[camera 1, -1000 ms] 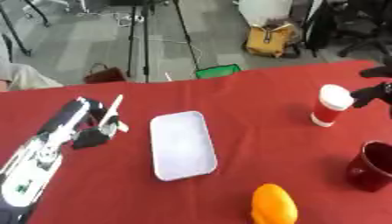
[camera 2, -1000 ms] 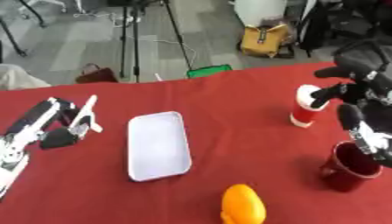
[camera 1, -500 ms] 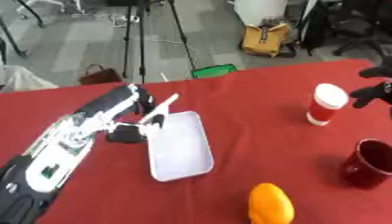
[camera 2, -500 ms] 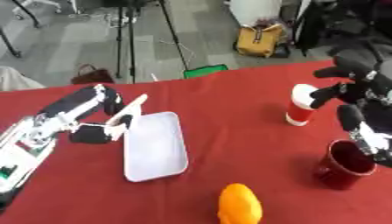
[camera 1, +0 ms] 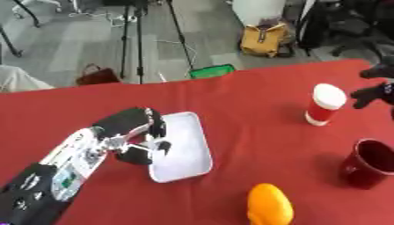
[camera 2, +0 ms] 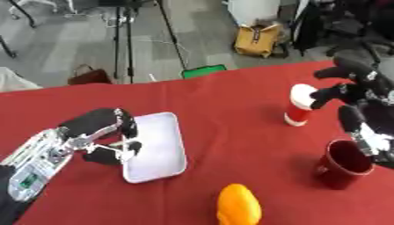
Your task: Pick up objects on the table and place them in the box.
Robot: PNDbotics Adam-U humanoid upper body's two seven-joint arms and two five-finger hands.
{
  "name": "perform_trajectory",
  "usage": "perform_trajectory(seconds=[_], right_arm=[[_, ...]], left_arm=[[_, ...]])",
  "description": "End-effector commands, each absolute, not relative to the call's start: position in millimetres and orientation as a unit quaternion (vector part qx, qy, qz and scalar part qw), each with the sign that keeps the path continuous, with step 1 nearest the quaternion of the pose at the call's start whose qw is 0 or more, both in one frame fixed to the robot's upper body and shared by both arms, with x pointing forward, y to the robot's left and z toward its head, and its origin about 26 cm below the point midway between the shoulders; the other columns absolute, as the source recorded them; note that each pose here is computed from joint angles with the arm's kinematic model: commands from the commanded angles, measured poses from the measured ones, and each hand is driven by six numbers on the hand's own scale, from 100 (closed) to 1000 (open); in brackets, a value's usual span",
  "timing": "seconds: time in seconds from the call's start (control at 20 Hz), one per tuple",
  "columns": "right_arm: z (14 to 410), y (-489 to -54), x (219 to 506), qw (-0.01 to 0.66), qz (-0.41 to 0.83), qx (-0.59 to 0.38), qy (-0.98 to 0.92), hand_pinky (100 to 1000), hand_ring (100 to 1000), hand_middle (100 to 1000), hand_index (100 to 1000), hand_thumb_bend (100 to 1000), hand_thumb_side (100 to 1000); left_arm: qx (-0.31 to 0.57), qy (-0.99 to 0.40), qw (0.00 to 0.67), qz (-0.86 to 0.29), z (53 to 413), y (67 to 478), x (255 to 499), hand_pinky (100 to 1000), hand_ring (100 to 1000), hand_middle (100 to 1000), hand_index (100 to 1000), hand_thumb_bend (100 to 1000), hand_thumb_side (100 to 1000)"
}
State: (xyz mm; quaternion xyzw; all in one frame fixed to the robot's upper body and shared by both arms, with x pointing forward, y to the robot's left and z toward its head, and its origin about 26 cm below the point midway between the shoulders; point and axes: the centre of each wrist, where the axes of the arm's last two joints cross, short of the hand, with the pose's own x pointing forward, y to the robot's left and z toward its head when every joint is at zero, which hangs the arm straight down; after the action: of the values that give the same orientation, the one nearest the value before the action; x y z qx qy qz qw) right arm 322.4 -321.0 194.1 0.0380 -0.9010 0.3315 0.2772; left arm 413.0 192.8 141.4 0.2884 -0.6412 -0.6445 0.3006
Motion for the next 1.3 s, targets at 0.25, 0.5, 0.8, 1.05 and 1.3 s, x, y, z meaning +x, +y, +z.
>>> perform_trajectory(seconds=[0.25,0.5,0.8,1.05,1.3], right_arm=[[201.2,-321.9,322.5,0.265,0.334,0.035,-0.904,747,600,811,971,172,466],[201.1,-321.7,322.8,0.265,0.334,0.036,-0.904,747,600,811,971,172,466],[200.3,-322.8,322.7,0.266,0.332,0.034,-0.905,747,599,811,971,175,466],[200.7,-324.5,322.4,0.267,0.330,0.030,-0.905,746,599,811,971,179,465],[201.3,-326.4,321.8,0.269,0.328,0.024,-0.905,746,599,811,971,179,465]], left_arm=[[0.322,-0.672,0.209,-0.633,152.8,187.1,416.0,693,736,747,829,998,671],[0.317,-0.719,0.180,-0.591,164.7,183.9,411.7,771,812,834,894,1000,806],[0.210,-0.876,0.184,-0.394,199.4,181.6,385.1,782,776,794,870,1000,798],[0.051,-0.939,0.227,-0.253,232.0,201.9,333.8,764,747,760,847,989,802],[-0.006,-0.949,0.279,-0.148,233.8,234.6,307.0,746,718,733,821,914,826]])
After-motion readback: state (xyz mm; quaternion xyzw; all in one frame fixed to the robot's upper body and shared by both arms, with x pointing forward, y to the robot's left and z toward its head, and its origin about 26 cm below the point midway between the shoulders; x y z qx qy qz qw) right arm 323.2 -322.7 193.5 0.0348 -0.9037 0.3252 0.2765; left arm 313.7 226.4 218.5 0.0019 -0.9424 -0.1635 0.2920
